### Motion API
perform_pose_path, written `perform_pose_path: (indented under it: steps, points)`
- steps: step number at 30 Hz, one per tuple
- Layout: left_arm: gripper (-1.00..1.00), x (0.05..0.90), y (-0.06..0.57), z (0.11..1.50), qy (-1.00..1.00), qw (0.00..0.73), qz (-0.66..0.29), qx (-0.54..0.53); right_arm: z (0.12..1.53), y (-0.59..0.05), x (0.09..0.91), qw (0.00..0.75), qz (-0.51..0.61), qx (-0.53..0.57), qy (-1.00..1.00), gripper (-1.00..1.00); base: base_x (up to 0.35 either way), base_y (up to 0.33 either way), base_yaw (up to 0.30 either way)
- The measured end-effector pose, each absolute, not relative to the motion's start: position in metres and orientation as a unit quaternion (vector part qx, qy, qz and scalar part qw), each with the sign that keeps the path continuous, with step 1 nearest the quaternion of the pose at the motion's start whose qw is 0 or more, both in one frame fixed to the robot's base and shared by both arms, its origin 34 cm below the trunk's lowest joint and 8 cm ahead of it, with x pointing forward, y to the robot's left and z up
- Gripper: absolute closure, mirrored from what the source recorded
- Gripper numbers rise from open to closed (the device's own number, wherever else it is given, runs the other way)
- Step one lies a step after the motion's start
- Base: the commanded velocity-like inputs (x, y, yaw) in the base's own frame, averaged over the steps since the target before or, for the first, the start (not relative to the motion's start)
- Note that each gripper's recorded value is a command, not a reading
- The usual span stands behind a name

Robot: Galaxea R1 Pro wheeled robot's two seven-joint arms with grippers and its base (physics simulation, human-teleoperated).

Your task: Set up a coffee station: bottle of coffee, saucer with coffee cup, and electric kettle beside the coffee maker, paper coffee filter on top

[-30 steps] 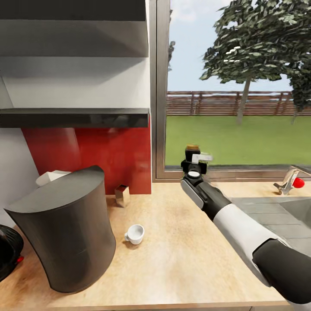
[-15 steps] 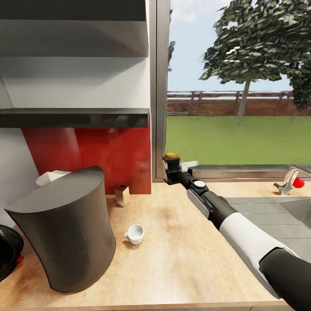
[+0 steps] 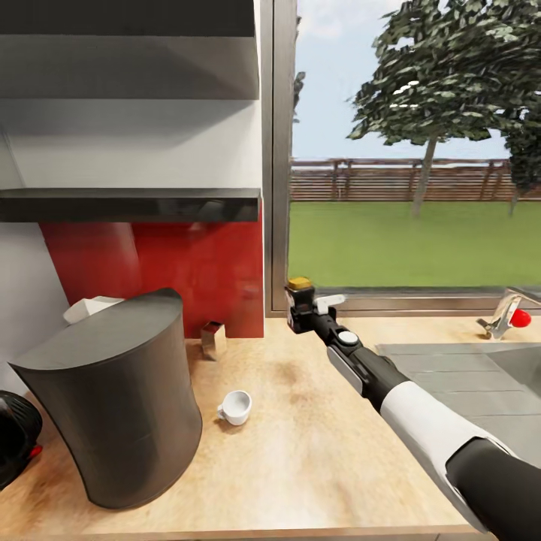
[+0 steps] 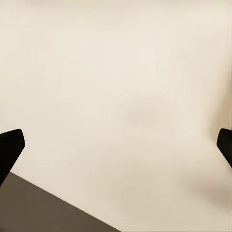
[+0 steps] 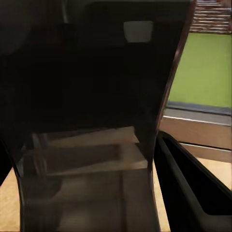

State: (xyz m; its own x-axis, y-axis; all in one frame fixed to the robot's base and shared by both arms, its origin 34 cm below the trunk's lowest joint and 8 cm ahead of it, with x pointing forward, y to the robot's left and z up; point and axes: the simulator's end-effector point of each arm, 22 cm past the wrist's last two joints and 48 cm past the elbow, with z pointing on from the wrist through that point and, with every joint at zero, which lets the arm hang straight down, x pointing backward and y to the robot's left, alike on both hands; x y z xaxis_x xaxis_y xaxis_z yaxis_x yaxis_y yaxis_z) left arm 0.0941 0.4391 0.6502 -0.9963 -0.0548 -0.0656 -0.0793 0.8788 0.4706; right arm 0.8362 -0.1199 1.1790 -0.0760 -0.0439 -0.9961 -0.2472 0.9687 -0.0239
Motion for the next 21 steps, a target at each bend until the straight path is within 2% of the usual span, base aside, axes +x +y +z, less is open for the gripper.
perform_pose_path:
  steps: [21]
  points:
    - [-1.0, 0.094, 0.438, 0.65, 0.969, 0.023, 0.244, -0.034, 1.13, -0.119, 0.813, 0.665, 0.085, -0.092, 0.736, 1.0, 0.0, 0.0, 0.268]
